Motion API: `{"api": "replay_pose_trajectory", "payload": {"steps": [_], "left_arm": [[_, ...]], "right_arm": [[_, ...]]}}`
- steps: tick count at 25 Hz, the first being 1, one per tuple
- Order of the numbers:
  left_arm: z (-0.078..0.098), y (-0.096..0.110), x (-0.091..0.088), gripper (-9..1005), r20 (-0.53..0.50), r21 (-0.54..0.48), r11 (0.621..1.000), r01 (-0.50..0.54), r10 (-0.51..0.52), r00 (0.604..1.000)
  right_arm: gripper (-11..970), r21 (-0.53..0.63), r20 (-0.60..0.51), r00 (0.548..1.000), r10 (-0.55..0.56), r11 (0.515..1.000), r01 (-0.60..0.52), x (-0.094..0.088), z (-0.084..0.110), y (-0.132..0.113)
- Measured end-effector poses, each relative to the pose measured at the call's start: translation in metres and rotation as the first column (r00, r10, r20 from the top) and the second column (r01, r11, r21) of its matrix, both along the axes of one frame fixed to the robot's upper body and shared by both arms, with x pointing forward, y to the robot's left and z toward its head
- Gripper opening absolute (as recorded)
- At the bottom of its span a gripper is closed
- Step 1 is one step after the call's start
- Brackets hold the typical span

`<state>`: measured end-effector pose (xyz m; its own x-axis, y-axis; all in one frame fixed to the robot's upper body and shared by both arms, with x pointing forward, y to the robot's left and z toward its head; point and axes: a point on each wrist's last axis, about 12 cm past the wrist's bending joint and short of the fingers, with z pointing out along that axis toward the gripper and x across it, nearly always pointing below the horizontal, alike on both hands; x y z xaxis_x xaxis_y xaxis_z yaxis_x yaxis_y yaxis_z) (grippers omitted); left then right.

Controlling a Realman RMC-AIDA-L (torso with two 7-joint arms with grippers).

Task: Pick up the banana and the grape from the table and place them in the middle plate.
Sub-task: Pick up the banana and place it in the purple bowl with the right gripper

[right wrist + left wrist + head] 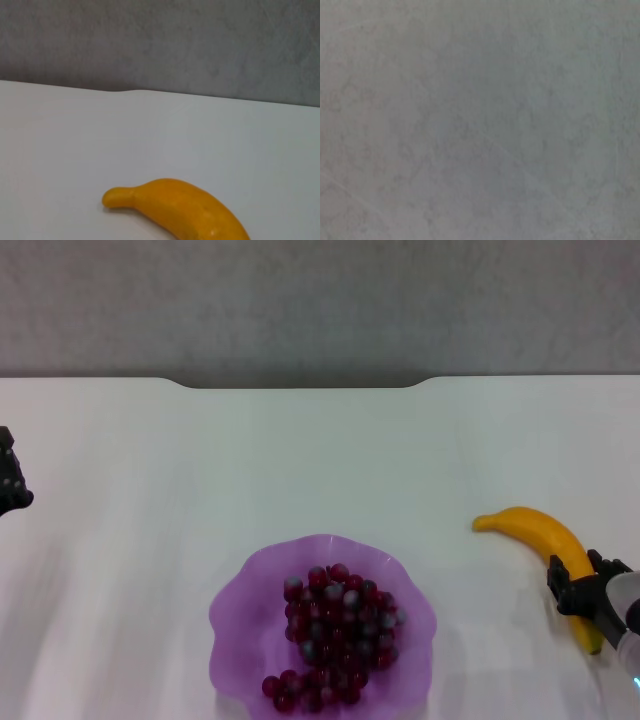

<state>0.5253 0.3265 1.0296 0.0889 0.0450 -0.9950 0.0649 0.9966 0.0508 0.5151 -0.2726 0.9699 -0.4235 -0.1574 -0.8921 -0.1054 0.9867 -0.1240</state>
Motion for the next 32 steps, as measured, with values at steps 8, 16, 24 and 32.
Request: {"api": "replay_pose_trajectory", "payload": {"steps": [8,16,24,32], "left_arm": [[-0.001,0.001,-0.001,43,-0.003,0.001,1.0,-0.002,0.002,1.0],[-0.001,0.001,-0.001,43,-0.002,0.001,1.0,-0.002,0.002,1.0],[-0.001,0.003,-0.002,42,-0.005,0.003,1.0,-0.006,0.006,1.0],[-0.001,0.003,-0.002,43,-0.005,0.004,1.0,-0.006,0.006,1.0]], "right_arm": [[490,0.001,0.055,0.998,0.003,1.0,-0.003,0.007,0.008,0.003],[494,0.007,0.19,0.982,0.016,1.0,-0.017,0.015,0.025,0.01],[499,0.05,0.321,0.939,0.122,0.988,-0.145,0.012,0.044,0.046],[503,0.044,0.352,0.883,0.31,0.937,-0.346,0.002,0.053,0.087]]}}
